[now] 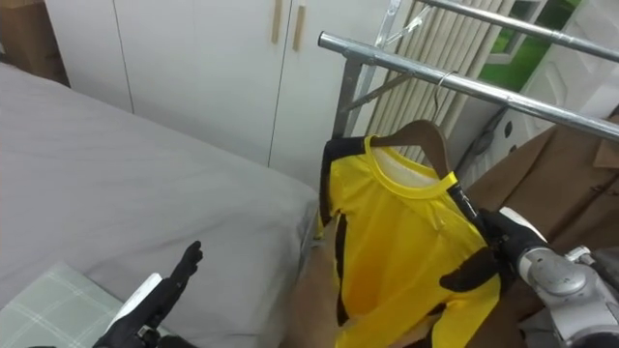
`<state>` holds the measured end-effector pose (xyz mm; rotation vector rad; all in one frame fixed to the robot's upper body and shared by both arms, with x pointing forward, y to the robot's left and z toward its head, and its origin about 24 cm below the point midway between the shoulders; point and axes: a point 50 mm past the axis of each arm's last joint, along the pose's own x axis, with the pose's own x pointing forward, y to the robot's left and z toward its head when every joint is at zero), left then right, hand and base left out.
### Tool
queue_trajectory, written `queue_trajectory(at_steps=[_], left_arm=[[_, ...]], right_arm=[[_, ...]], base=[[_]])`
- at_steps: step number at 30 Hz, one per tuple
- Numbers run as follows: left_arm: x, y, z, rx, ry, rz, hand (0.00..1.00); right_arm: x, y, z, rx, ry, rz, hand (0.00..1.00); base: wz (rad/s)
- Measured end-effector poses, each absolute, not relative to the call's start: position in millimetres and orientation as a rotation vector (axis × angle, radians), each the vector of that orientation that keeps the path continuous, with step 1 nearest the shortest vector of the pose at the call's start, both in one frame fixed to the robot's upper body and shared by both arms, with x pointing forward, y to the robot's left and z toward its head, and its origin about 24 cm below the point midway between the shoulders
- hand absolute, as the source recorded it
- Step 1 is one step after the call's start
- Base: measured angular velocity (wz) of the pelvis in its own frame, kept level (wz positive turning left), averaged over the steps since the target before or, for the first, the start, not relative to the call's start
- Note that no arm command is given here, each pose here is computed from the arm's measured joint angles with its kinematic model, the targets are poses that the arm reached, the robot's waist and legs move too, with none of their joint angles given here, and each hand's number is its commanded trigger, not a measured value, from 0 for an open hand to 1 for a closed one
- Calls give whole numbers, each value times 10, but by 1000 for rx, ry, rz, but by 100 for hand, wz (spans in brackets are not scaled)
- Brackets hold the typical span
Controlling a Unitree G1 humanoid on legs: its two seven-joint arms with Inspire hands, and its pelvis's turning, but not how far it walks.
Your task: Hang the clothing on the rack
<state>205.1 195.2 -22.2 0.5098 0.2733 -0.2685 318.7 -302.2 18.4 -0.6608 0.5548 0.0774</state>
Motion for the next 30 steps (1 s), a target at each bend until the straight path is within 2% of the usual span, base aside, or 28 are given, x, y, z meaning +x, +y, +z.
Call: queue_trajectory(at_steps=[10,30], left_arm=[[2054,1952,-221,510,274,-267,0],[2118,1983,-80,504,185,-249,0]], right_arm=[[3202,-3013,204,-661,545,77,0],[3448,-2891,678,-657,278,33,0]], base=[[0],[1]])
